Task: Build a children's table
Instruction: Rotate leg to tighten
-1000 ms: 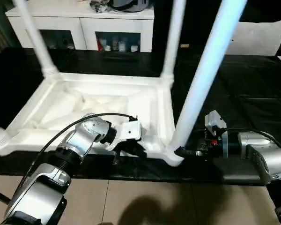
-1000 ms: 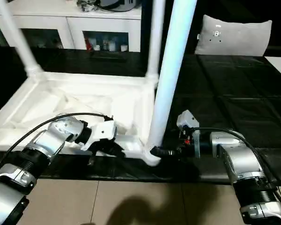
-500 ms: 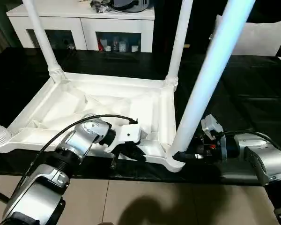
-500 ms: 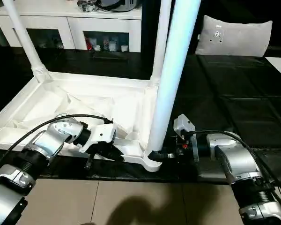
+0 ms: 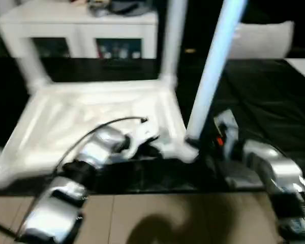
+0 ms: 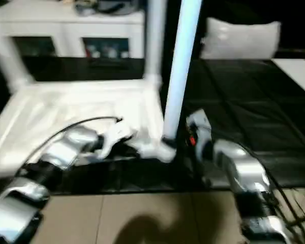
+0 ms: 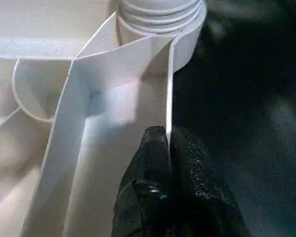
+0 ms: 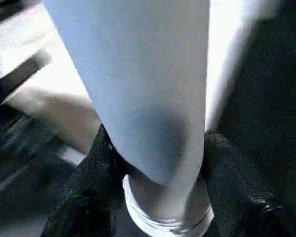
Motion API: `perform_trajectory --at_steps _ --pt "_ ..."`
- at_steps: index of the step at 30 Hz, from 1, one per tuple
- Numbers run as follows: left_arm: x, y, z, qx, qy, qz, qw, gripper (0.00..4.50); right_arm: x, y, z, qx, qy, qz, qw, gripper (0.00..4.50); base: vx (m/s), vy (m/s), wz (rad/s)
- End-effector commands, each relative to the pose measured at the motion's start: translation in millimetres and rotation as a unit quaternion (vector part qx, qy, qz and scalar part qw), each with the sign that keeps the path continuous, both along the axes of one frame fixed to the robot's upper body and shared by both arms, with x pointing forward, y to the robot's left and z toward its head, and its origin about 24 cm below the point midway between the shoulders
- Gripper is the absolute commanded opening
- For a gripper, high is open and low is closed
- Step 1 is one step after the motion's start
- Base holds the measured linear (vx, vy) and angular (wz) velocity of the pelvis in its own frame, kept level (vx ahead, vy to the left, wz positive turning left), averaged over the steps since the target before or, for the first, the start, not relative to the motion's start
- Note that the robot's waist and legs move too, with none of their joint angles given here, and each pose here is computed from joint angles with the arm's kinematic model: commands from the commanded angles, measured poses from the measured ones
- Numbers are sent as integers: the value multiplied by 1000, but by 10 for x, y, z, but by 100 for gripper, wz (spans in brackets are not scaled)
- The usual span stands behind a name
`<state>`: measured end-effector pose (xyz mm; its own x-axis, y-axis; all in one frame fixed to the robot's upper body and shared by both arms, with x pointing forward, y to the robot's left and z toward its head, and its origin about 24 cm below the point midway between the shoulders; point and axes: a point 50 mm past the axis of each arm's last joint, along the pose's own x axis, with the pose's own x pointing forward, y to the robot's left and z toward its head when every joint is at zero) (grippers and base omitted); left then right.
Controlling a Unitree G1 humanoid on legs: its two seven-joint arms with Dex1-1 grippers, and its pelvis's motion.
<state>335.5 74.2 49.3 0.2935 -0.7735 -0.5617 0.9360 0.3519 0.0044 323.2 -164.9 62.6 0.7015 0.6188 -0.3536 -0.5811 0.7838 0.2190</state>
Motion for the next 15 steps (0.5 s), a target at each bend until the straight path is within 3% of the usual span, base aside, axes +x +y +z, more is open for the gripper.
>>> perform_trajectory --at_steps 1,3,5,9,10,15 --pt "20 -193 16 -23 1 32 999 0 39 155 -171 4 49 -42 998 206 0 0 0" --pt "37 -235 26 -30 -3 48 998 0 79 174 -163 4 35 -59 998 206 0 0 0" --pt "51 -354 61 -50 -16 67 996 0 132 238 -129 14 4 -81 997 258 0 0 0" --pt "28 -382 62 -42 -24 55 997 0 111 288 -99 30 3 -68 997 293 0 0 0" --pt "27 -376 62 -41 -25 54 997 0 103 287 -92 31 1 -64 997 314 0 0 0" --pt "13 -286 24 -25 -40 34 998 0 66 152 -59 21 -28 -39 999 334 0 0 0"
